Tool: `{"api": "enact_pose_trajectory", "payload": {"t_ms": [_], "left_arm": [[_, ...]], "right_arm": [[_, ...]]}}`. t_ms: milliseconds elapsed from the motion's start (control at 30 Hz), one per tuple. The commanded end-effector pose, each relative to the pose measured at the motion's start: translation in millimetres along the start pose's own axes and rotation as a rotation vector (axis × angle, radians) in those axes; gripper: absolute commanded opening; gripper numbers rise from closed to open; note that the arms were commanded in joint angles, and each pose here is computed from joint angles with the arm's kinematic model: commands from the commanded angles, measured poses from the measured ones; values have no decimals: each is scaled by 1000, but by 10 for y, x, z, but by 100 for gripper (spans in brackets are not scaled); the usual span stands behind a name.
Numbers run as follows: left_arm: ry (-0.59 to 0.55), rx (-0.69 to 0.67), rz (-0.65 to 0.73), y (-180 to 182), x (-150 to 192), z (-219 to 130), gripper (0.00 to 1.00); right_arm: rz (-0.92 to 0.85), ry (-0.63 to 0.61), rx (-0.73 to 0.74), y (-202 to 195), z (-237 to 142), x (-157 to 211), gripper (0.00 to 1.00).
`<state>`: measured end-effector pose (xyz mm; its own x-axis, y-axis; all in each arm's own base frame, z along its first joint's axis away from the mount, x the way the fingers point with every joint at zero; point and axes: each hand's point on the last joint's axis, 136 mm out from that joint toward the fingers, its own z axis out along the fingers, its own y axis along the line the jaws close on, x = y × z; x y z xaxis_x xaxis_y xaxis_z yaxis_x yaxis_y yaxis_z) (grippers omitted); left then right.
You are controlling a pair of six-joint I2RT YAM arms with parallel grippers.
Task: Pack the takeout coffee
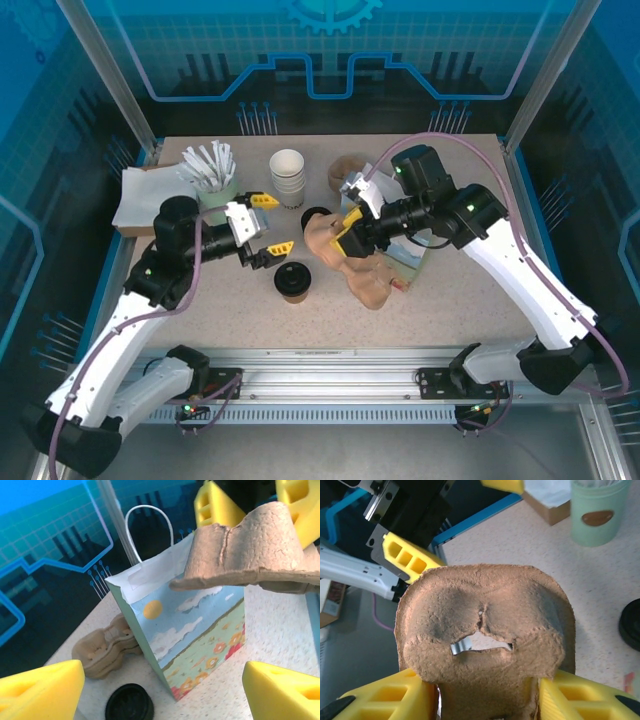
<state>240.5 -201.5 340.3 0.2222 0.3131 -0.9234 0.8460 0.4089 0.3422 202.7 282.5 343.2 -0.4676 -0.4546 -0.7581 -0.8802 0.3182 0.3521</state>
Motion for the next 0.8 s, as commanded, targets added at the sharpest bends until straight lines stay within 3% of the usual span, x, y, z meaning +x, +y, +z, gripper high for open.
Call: {"api": "enact_pose_trajectory", "payload": {"t_ms": [0, 400, 767], "left_arm": [[-40, 90, 246, -116, -147, -9, 83], [-73, 261, 332, -399, -82, 112, 71], [-111, 285, 376, -497, -1, 191, 44]], "right_arm": [[61, 43, -90, 82, 42, 59, 47], [104, 86, -196, 62, 247, 70, 47], [129, 101, -233, 33, 326, 97, 46]]}}
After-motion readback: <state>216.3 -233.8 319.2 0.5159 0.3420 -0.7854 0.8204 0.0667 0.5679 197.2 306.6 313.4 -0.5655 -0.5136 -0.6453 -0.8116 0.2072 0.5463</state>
